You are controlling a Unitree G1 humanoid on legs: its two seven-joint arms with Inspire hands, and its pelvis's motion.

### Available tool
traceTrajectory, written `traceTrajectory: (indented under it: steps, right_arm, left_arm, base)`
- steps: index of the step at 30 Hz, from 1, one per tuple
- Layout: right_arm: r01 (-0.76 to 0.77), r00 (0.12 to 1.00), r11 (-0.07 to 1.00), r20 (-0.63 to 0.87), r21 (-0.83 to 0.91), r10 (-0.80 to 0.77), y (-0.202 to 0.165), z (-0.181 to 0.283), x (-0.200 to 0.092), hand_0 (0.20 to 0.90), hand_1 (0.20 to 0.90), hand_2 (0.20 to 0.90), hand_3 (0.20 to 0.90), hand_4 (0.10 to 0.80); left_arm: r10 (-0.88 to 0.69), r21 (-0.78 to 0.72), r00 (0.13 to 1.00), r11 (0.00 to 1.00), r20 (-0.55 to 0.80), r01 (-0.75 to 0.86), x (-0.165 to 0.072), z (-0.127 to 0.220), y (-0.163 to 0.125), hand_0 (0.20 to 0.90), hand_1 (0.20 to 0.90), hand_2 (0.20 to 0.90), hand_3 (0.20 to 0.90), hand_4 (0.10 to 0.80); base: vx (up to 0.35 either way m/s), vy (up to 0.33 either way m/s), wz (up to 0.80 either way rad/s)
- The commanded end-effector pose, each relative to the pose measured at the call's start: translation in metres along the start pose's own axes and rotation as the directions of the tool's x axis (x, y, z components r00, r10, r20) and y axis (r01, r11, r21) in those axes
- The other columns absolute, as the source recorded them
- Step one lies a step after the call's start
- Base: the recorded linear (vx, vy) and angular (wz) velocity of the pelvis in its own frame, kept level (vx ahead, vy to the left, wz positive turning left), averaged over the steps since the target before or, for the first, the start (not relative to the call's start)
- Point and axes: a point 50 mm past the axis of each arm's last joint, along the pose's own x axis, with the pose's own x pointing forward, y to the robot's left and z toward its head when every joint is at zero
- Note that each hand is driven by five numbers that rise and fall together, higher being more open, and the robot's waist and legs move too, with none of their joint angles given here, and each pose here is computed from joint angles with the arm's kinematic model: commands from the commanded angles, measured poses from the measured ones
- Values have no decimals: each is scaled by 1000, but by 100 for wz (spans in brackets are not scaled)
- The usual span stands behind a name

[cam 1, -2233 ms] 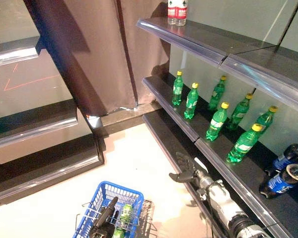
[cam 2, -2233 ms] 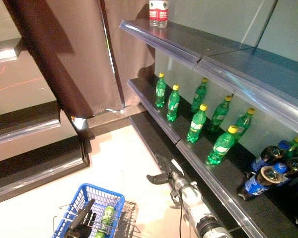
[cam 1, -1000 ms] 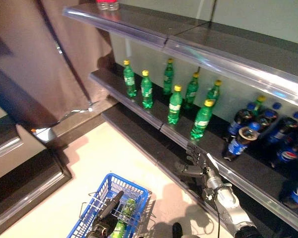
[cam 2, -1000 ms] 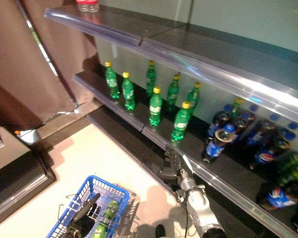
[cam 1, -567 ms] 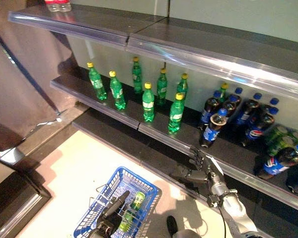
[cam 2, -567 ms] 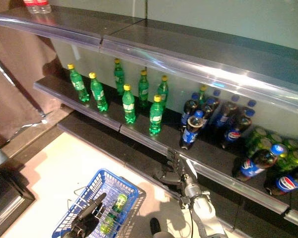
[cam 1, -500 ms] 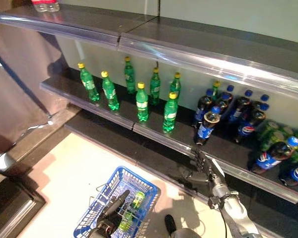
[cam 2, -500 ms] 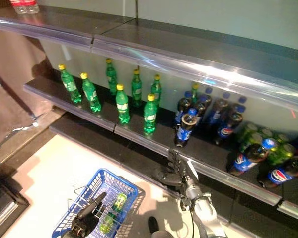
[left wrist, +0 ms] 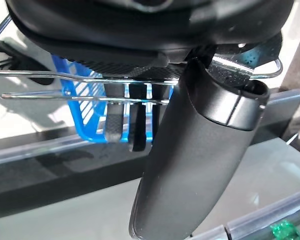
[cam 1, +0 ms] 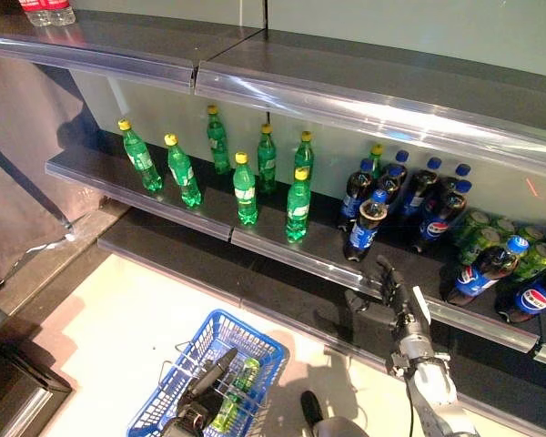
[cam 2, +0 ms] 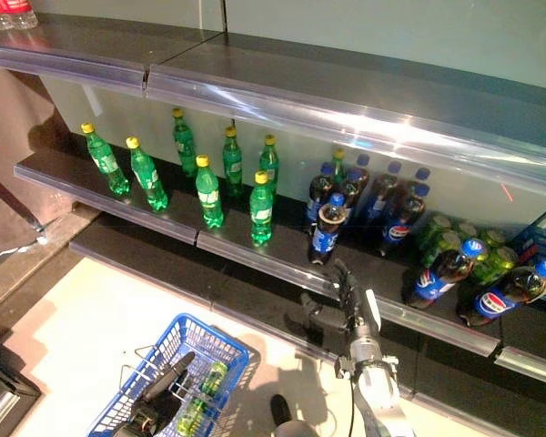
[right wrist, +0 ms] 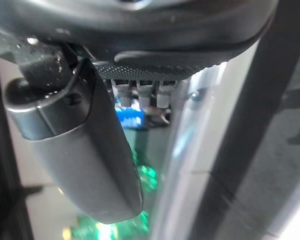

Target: Pick up the drink and place into the basket.

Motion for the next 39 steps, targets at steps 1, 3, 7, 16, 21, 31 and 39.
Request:
traceTrajectory:
  steps: [1, 3, 7, 16, 21, 31, 39]
  right_arm:
    - [101, 932, 993, 343, 58, -115, -12, 65, 20, 900, 900, 900, 900, 800]
    - [163, 913, 984, 366, 71, -178, -19, 69, 19, 900, 900, 900, 900, 800]
    - [208, 887, 975, 404, 82, -223, -25, 77, 18, 900, 900, 900, 900, 800]
    - [255, 777, 960, 566, 116, -275, -25, 116, 32, 900, 900, 900, 900, 800]
    - [255, 700, 956, 655, 144, -285, -20, 142, 39, 900, 900, 900, 900, 800]
    - [246, 567, 948, 763, 201, -309, -19, 180, 40, 900, 900, 900, 900, 800]
    - [197, 475, 959, 836, 205, -276, -17, 205, 29, 900, 900, 900, 900, 800]
  left_arm:
    - [-242, 5, 942, 969, 231, 247, 10, 55, -55, 300, 300, 300, 200, 100]
    - [-228, 1, 944, 972, 238, 234, 8, 56, -51, 300, 300, 300, 200, 100]
    - [-232, -4, 939, 971, 253, 241, 8, 60, -52, 300, 300, 300, 200, 100]
    - [-329, 38, 885, 941, 328, 336, 10, 79, -78, 300, 300, 300, 200, 100]
    - [-398, 79, 841, 914, 366, 398, 11, 93, -99, 300, 300, 300, 200, 100]
    - [-454, 102, 798, 885, 395, 453, 10, 107, -120, 300, 300, 300, 200, 100]
    - [-451, 79, 794, 883, 407, 462, 10, 105, -118, 300, 300, 300, 200, 100]
  base:
    - [30, -62, -1]
    - [56, -85, -1]
    - [-8, -56, 0]
    - [-138, -58, -3]
    - [-152, -50, 5]
    - [-84, -33, -18]
    - [-16, 9, -14]
